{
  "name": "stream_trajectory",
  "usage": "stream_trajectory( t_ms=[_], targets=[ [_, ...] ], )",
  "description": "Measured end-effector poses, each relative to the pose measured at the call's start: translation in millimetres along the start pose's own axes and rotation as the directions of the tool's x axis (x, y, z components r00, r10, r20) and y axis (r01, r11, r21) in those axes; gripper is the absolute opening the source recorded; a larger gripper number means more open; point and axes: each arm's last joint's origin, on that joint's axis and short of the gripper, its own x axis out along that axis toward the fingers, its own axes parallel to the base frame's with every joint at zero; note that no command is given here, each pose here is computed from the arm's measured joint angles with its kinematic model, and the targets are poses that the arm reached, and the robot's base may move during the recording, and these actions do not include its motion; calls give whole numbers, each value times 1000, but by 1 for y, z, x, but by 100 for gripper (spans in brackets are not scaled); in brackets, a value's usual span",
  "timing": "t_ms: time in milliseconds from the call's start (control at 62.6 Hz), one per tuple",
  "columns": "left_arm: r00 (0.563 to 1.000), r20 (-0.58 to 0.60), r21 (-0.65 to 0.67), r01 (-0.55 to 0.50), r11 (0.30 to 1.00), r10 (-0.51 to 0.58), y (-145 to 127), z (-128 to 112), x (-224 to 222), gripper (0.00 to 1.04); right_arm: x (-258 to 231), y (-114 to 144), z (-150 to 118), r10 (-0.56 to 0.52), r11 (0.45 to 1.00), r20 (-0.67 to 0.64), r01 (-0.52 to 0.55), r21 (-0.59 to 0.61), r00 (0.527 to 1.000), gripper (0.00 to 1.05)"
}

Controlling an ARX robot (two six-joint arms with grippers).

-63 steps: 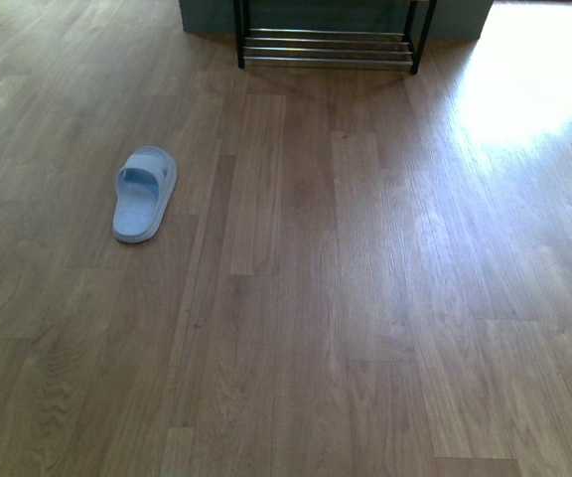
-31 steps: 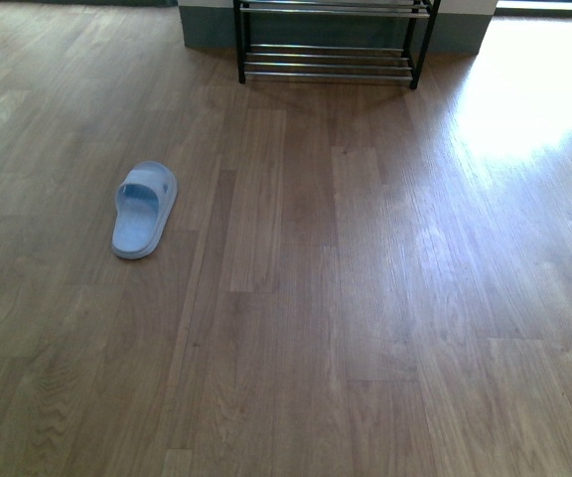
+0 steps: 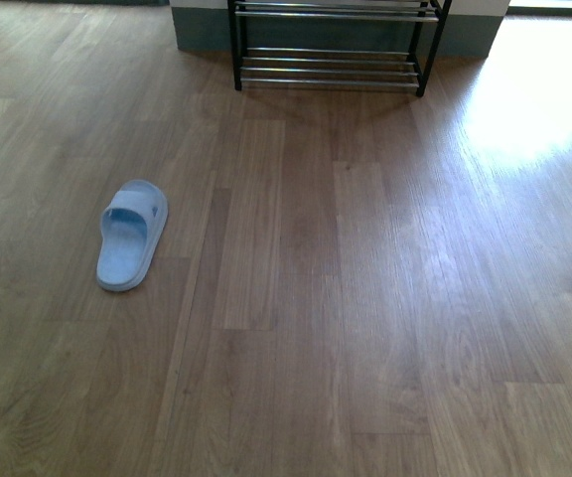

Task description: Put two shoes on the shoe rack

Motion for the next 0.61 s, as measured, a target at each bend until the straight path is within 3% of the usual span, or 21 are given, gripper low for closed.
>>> stream_trajectory(
  t_ms=[607],
  targets=[
    [1000,-1,4,2,1000,-2,0,0,0,2,0,0,0,-3,1000,0,3,0,1000,96]
  ],
)
